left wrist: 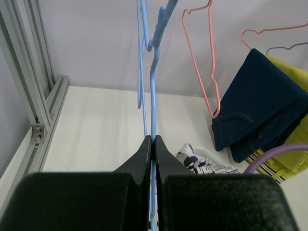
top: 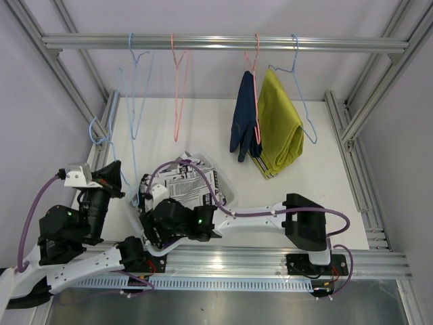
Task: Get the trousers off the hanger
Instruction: Place the trousers in the bin.
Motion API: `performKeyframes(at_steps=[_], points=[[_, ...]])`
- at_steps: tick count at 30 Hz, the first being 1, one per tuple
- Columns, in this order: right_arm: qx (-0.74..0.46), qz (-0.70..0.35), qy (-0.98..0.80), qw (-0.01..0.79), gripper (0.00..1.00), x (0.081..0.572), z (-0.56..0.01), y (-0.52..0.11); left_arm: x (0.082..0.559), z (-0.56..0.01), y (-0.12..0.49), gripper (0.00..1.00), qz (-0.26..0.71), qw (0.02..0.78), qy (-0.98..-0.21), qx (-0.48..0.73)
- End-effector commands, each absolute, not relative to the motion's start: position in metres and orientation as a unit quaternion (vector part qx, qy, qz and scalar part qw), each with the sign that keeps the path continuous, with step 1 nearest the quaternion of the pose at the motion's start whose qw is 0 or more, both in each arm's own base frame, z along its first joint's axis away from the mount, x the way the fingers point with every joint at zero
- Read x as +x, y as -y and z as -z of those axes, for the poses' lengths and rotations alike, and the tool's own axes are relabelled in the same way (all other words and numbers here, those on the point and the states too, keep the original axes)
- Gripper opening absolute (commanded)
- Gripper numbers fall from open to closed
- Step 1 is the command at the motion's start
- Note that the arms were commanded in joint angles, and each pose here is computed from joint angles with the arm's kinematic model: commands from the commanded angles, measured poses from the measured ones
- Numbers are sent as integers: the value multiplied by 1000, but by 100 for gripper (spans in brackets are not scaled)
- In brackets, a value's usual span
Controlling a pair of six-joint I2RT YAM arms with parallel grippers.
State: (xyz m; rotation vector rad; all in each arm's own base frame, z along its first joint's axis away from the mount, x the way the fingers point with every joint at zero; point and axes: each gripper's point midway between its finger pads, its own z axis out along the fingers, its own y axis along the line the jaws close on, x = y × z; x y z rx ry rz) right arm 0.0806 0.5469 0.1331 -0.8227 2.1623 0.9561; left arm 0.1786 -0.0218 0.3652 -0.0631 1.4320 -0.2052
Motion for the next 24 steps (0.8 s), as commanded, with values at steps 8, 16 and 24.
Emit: performKeyframes(at_steps=[8,16,24], points=[[-330,-404,-799,300,72,41,-206,-527,178,-364,21,0,103,750,-651,-42],[-334,-414,-784,322,49,42,-225,-522,179,-361,23,1,105,750,-652,-39],[-327,-378,-813,297,22,59,-160,-536,179,-358,26,1,102,748,-655,-33]])
